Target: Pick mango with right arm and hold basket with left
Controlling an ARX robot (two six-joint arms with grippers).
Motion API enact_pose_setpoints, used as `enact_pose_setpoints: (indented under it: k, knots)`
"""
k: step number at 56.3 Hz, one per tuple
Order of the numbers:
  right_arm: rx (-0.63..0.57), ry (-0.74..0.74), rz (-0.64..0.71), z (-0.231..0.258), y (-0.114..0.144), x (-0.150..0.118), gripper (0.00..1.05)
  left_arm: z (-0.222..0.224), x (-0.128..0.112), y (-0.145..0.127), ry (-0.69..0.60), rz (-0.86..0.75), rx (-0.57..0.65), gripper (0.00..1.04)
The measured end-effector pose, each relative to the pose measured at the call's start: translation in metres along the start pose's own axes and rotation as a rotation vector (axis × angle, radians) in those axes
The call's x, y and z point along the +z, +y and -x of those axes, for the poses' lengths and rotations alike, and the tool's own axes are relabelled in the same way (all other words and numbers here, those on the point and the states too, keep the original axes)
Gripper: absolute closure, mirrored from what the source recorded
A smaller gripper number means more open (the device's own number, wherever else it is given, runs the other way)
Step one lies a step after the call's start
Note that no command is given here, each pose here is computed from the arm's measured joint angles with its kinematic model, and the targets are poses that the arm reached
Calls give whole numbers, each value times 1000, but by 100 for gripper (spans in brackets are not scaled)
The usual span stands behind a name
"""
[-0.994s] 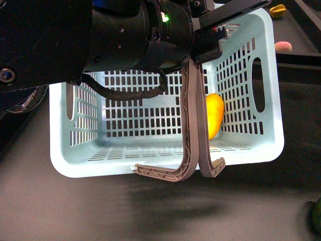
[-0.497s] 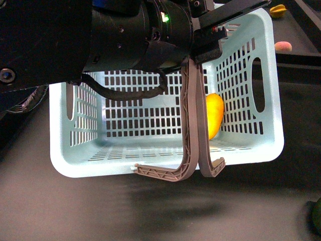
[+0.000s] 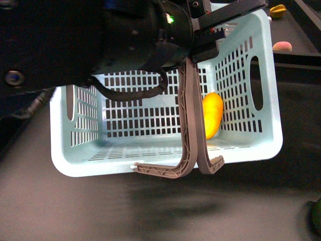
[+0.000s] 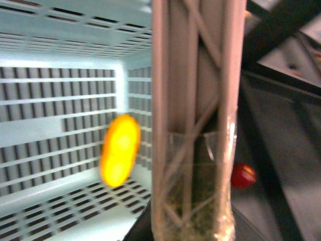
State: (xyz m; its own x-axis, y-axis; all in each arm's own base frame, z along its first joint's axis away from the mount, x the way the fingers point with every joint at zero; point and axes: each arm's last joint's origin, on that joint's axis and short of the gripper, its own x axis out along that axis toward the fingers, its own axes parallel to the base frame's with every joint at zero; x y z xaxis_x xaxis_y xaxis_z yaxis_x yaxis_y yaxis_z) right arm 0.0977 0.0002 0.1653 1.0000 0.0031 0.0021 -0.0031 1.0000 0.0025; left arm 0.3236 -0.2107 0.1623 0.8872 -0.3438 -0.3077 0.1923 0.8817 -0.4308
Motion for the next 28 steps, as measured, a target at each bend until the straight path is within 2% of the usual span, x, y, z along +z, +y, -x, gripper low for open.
enact_pose_setpoints:
  k: [5, 9, 18, 28]
  knots:
    - [3, 0, 2, 0, 0, 0, 9, -9, 2, -5, -113, 34, 221, 99]
    - [0, -1, 1, 0, 0, 0, 8, -14, 10, -6, -181, 83, 316, 99]
    - [0, -1, 2, 0, 0, 0, 8, -30, 32, -2, -254, 203, 426, 99]
    - [2, -1, 2, 0, 0, 0, 8, -47, 35, 12, -242, 391, 498, 99]
